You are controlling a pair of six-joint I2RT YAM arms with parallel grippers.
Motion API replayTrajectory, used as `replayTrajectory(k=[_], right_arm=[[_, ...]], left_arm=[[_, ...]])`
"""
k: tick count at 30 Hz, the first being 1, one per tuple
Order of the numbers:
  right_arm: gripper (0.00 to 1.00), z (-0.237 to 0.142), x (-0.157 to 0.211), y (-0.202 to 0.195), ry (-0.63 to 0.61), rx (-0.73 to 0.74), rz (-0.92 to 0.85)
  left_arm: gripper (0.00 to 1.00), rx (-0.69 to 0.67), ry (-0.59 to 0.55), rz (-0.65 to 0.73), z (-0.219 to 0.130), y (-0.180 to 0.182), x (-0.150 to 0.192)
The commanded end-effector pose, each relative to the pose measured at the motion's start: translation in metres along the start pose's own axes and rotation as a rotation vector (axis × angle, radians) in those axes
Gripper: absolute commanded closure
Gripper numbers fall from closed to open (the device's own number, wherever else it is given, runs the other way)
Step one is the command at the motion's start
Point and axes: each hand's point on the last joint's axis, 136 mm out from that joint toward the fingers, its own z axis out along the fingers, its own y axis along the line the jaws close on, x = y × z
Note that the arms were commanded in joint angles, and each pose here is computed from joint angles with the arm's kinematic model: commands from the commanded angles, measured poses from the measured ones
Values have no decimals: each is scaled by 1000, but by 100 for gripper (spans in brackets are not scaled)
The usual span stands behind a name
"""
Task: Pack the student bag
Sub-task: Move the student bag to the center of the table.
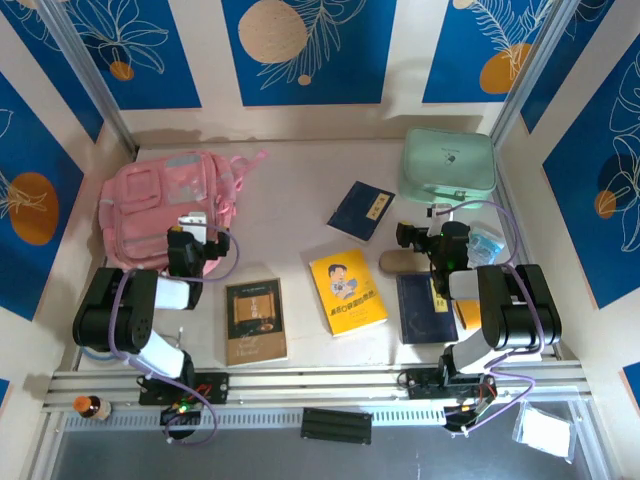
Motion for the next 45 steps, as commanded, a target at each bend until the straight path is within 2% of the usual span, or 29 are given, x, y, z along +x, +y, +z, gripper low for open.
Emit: replayTrajectory(k=[1,24,27,33,39,42,45], right_arm=[[1,3,-9,1,-19,-11,-9],[1,0,-11,1,-32,-5,-13],[1,-9,-18,-3,-73,43,-13],[1,-29,-51,7,-64,62,-35],[1,-45,-71,30,53,41,193],[1,-42,-71,55,121,-17,239],[1,-37,-70,86,192,-83,257]], left_arm=[[0,23,-8,10,3,-6,-4],[0,25,-11,8,2,-6,-4],[0,-39,-17,-17,0,5,-7],[0,-74,-13,-24,-18,15,-41],[0,-152,-74,-199,-44,35,-105],[0,-149,-20,-276,-49,36,-122],[0,-152,43,-347,-45,36,-121]])
